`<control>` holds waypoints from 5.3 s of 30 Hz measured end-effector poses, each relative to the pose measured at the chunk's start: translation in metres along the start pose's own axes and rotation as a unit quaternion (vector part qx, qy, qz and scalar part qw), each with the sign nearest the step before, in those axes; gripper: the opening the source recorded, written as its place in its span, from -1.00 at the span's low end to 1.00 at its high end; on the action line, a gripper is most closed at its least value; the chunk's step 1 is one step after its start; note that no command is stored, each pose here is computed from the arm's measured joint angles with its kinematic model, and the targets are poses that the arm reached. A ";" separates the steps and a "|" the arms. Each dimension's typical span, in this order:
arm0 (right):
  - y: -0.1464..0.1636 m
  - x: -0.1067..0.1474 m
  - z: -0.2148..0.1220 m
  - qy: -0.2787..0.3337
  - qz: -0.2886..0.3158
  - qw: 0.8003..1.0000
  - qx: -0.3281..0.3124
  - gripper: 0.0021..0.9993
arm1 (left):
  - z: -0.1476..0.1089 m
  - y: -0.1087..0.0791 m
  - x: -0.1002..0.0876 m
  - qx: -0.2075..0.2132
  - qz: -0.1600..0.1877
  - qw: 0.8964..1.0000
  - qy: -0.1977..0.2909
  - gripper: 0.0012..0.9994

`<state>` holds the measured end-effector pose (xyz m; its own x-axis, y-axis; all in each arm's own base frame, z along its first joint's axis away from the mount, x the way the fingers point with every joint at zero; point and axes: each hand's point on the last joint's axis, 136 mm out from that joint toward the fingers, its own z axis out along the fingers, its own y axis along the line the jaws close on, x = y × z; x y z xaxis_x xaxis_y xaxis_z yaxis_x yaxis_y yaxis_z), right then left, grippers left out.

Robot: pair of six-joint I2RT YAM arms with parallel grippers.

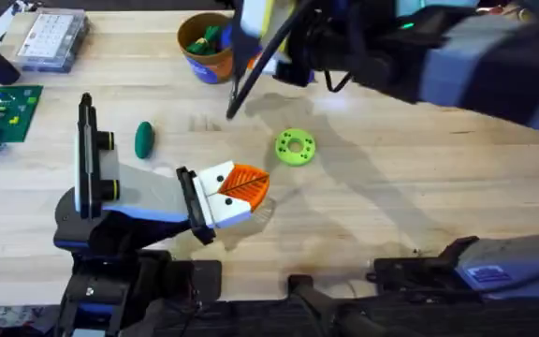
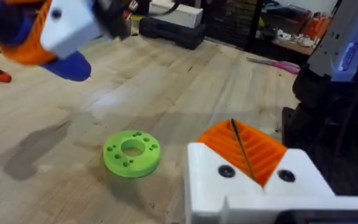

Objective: Pick up the gripper from the table and insert it into the empty holder that is missing its gripper. Then pick up a screw, insert it into the mounting hole, and use the screwdriver to tighten it. Finally, clean up the table by picking up the vegetable and placing it into the bucket.

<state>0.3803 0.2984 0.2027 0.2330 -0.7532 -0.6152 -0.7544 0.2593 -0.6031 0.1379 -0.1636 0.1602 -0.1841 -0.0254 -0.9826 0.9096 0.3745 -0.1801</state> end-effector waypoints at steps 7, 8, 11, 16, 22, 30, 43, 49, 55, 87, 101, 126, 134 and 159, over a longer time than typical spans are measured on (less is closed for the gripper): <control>-0.012 0.089 0.048 0.112 -0.095 0.989 0.024 -0.91 | 0.000 0.000 0.000 0.000 0.000 1.000 0.000 -0.97; -0.016 0.100 0.052 0.121 -0.100 0.987 0.030 -0.91 | 0.000 0.000 0.000 0.000 0.000 1.000 0.000 -0.97; -0.028 0.131 0.064 0.143 -0.113 0.982 0.048 -0.91 | 0.000 0.000 0.000 -0.001 0.000 1.000 0.000 -0.97; -0.035 0.181 0.078 0.177 -0.128 0.974 0.057 -0.91 | 0.000 0.001 0.000 -0.002 0.000 1.000 0.000 -0.97; -0.026 0.211 0.088 0.204 -0.187 0.960 0.031 -0.91 | 0.000 0.001 0.000 -0.004 0.000 1.000 0.000 -0.97; -0.024 0.211 0.089 0.206 -0.216 0.954 0.019 -0.91 | 0.000 0.003 0.000 -0.008 0.001 1.000 -0.001 -0.97; -0.039 0.197 0.088 0.207 -0.236 0.949 0.017 0.97 | 0.000 0.004 -0.001 -0.013 0.002 1.000 -0.002 -0.97; -0.023 0.197 0.079 0.226 -0.220 0.949 -0.019 0.99 | 0.000 0.004 -0.001 -0.013 0.002 1.000 -0.002 -0.97; -0.015 0.195 0.075 0.238 -0.194 0.951 -0.026 0.99 | 0.000 0.004 -0.001 -0.013 0.002 1.000 -0.002 -0.97; -0.002 0.195 0.068 0.254 -0.166 0.951 -0.053 0.99 | 0.000 0.004 -0.001 -0.013 0.002 1.000 -0.002 -0.97; -0.002 0.195 0.068 0.254 -0.166 0.951 -0.053 0.99 | 0.000 0.004 -0.001 -0.013 0.002 1.000 -0.002 -0.97; -0.002 0.195 0.068 0.254 -0.166 0.951 -0.053 0.99 | 0.000 0.004 -0.001 -0.013 0.002 1.000 -0.002 -0.97; -0.002 0.195 0.068 0.254 -0.166 0.951 -0.053 0.99 | 0.000 0.004 -0.001 -0.013 0.002 1.000 -0.002 -0.97; -0.002 0.195 0.068 0.254 -0.166 0.951 -0.053 0.99 | 0.000 0.004 -0.001 -0.013 0.002 1.000 -0.002 -0.97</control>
<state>0.4691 0.1919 0.0493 0.1641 -0.9847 -0.0583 -0.7550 -0.0873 -0.6498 0.1421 -0.1618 0.1603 -0.1795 -0.0277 -0.9834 0.9002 0.3986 -0.1755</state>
